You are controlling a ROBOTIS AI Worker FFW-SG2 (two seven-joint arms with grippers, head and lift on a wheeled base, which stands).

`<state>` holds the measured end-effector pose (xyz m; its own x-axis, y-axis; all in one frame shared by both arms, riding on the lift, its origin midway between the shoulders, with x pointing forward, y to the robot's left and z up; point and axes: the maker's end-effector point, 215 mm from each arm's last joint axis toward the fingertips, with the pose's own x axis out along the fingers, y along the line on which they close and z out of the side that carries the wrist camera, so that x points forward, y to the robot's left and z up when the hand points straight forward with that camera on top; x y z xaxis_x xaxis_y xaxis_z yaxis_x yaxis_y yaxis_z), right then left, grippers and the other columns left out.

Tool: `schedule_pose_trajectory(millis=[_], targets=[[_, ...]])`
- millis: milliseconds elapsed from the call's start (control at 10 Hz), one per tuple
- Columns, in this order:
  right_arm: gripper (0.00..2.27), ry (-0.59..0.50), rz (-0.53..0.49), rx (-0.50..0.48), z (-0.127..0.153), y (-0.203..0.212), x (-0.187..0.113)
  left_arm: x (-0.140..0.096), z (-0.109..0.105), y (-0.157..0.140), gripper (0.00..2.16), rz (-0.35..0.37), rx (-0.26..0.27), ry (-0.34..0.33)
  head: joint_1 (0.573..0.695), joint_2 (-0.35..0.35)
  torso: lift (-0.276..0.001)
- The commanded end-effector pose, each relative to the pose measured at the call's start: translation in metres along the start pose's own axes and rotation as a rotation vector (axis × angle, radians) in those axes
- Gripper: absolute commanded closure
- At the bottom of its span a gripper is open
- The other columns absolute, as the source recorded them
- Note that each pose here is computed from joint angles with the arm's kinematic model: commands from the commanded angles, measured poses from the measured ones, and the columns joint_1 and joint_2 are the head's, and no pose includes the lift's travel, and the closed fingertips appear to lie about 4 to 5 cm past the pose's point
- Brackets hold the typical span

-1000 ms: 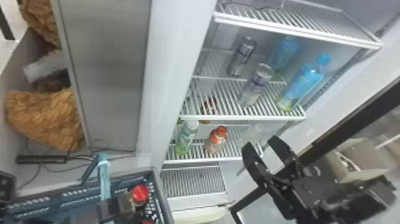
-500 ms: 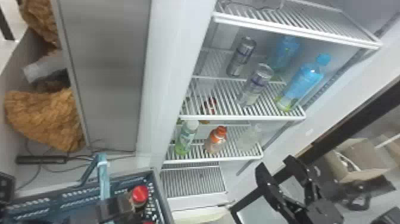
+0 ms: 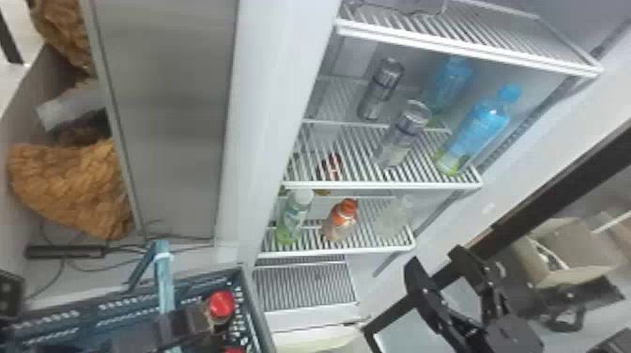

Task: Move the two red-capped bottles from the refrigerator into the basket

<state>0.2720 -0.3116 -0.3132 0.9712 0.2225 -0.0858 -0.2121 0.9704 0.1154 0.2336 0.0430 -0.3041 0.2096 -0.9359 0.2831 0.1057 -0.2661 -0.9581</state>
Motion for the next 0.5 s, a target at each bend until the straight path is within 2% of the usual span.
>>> schedule_pose_trajectory(millis=[0,400], targets=[[0.25,-0.001,-0.001,0.0,-0.0001,-0.0003,0.0003,0.0,-0.0001,0.0,1.2,0.0,0.0,0.0,0.695,-0.35,0.0],[0.26,-0.002,0.001,-0.006,0.0008,-0.0003,0.0025,0.0005,-0.0001,-0.0004,1.2,-0.002,-0.001,0.0,0.695,-0.35,0.0]])
